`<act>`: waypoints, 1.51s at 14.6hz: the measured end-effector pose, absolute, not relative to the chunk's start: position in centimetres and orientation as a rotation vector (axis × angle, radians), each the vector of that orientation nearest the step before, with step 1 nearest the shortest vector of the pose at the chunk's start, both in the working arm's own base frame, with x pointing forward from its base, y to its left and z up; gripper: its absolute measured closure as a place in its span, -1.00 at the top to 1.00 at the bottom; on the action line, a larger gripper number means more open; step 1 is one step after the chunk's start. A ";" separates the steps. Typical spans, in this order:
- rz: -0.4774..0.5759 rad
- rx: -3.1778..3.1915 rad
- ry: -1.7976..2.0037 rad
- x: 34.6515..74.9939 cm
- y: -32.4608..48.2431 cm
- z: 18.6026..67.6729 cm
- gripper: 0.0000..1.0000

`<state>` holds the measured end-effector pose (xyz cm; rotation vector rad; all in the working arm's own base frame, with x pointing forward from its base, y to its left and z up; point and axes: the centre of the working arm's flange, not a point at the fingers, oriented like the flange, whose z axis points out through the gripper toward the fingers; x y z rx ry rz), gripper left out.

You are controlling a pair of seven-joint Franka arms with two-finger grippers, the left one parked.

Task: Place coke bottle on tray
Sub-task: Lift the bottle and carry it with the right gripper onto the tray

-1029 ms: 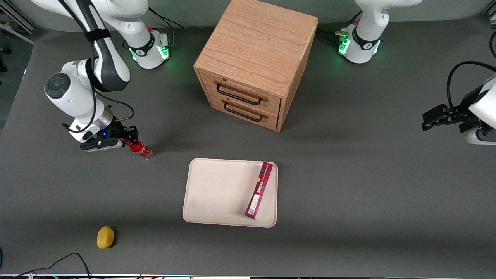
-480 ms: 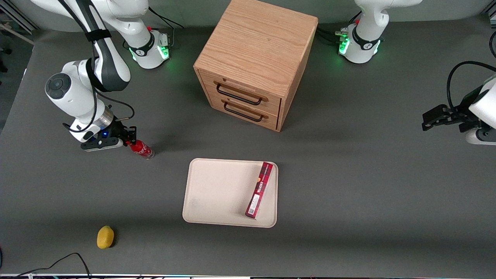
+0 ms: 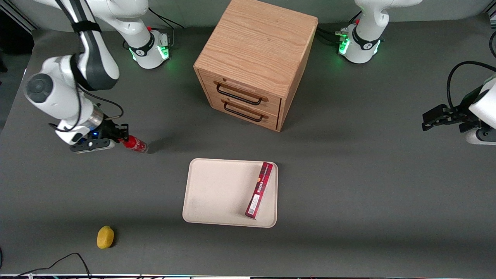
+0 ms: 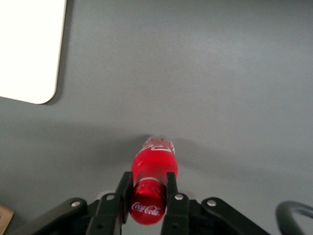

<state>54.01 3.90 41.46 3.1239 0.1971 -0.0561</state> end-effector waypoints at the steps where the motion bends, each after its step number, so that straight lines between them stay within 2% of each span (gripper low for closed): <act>1: -0.092 3.117 0.196 54.9 3.8 44.7 -0.37; 5: -0.223 3.114 0.198 58.1 3.8 55.3 -0.37; 7: -0.294 3.112 0.213 60.7 4.8 57.1 -0.37; 9: -0.295 3.107 0.214 63.8 6.3 56.9 -0.37; 12: -0.227 3.119 0.185 67.1 8.6 55.0 -0.37; 15: -0.088 3.126 0.211 69.9 11.1 52.6 -0.37; 19: 0.101 3.145 0.210 73.3 17.1 47.0 -0.37; 22: 0.194 3.140 0.250 74.6 21.4 42.3 -0.37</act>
